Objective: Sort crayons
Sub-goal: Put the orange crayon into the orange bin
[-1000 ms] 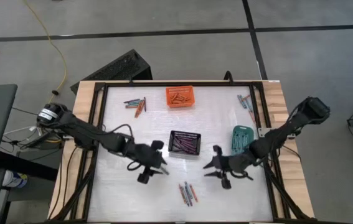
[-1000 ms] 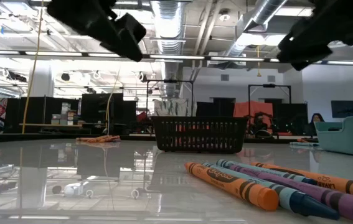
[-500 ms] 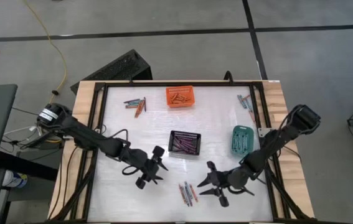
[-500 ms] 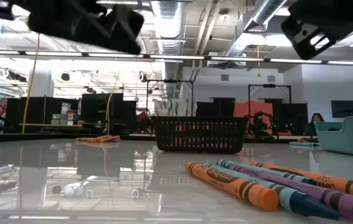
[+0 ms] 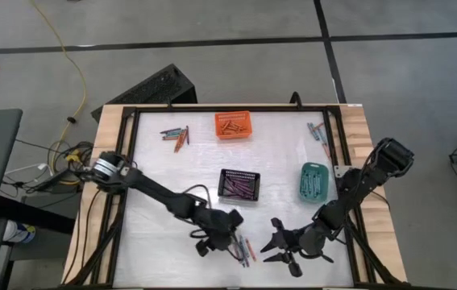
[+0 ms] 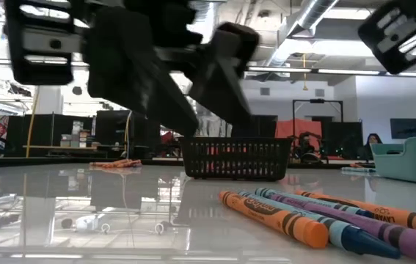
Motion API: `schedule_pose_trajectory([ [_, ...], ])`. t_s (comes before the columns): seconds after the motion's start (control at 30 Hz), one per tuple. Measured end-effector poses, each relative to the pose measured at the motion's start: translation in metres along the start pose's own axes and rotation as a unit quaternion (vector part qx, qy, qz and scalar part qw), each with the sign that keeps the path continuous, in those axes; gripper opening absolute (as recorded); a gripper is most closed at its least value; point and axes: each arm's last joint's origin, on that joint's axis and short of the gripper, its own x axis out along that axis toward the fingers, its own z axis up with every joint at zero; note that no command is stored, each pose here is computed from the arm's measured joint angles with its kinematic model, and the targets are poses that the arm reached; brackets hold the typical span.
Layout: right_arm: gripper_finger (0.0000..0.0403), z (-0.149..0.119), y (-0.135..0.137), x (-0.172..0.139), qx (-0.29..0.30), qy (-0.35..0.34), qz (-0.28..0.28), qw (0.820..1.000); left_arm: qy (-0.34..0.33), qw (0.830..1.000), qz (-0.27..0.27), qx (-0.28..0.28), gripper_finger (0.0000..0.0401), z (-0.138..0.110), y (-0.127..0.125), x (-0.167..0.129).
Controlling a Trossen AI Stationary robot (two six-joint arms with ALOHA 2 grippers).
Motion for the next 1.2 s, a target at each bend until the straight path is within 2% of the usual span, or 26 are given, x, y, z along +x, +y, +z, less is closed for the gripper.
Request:
schedule_pose_trajectory([
  [0.17, 0.0138, -0.004, 0.006, -0.003, -0.006, -0.008, -0.015, 1.000, 0.030, 0.999, -0.036, -0.009, 0.0181, -0.006, 0.013, 0.011],
  [0.33, 0.0138, -0.008, 0.012, -0.006, -0.010, -0.010, -0.020, 1.000, 0.039, 0.997, -0.062, -0.026, 0.0151, -0.017, 0.022, 0.020],
  [0.53, 0.0138, -0.010, 0.016, -0.008, -0.013, -0.014, -0.029, 0.999, 0.041, 0.996, -0.073, -0.035, 0.0116, -0.021, 0.027, 0.017],
  [0.8, 0.0138, -0.011, 0.014, -0.007, -0.015, -0.009, -0.034, 0.999, 0.040, 0.996, -0.074, -0.020, 0.0082, -0.021, 0.027, 0.017],
  [1.2, 0.0138, -0.011, 0.014, -0.007, -0.017, -0.013, -0.042, 0.999, 0.042, 0.996, -0.077, -0.001, 0.0075, -0.023, 0.025, 0.021],
])
